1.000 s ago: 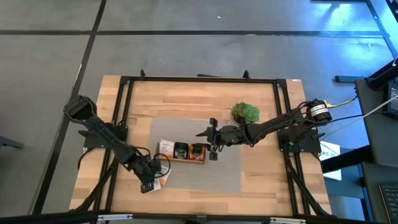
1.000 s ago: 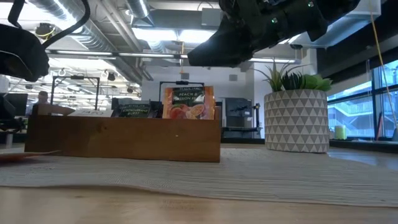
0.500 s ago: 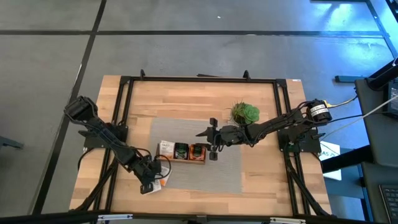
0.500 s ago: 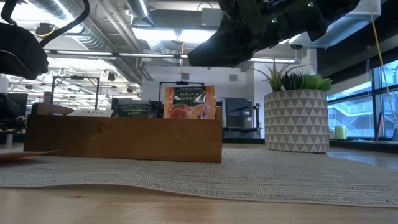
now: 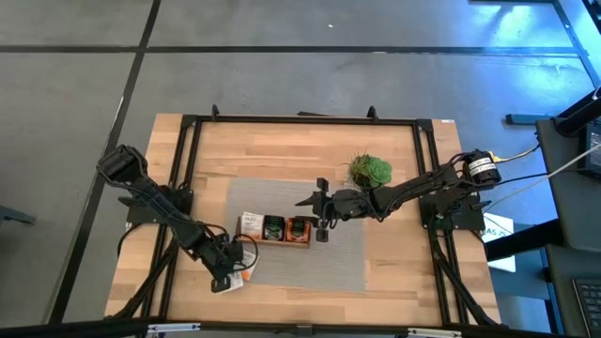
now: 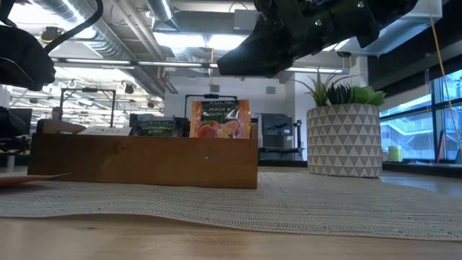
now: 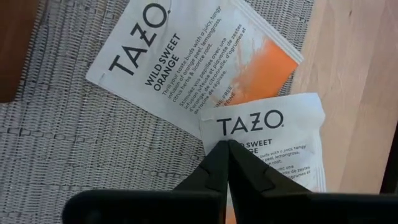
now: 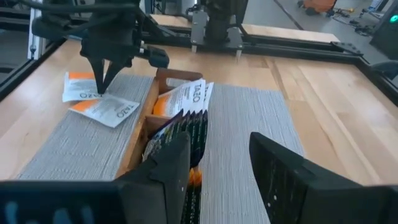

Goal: Pick & Place Tea
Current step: Put the white tea bag into the left section of the wooden organizer

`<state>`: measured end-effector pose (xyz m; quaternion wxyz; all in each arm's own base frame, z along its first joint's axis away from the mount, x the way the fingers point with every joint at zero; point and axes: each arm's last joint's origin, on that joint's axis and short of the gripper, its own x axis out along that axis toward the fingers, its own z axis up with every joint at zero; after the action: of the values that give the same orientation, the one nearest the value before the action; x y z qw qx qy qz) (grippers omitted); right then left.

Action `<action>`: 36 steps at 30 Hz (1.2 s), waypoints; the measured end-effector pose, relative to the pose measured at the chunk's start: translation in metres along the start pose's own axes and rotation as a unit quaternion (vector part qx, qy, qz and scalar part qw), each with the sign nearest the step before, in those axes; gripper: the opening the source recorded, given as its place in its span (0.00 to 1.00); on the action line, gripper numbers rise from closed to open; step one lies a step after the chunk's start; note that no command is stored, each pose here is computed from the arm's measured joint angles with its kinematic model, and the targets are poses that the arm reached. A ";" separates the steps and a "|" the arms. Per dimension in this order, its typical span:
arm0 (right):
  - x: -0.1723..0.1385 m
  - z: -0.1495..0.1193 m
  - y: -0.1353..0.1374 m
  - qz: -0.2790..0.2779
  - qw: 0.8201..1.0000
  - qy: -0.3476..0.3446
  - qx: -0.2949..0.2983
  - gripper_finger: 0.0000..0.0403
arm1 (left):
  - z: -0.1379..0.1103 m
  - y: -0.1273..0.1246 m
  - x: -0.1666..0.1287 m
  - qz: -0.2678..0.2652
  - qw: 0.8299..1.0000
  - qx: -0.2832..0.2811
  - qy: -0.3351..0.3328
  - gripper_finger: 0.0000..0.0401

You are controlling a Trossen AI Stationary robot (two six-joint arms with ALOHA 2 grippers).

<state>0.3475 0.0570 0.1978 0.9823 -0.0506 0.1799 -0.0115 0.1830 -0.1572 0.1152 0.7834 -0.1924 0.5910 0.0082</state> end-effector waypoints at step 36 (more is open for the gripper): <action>-0.001 0.072 0.047 0.029 0.999 0.031 0.010 0.42 | 0.002 -0.004 0.002 0.015 0.991 0.116 -0.068 0.01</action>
<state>0.3728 0.1105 0.2605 0.9767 -0.0349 0.2114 0.0135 0.1861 -0.1613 0.1149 0.8386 -0.0903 0.5361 -0.0357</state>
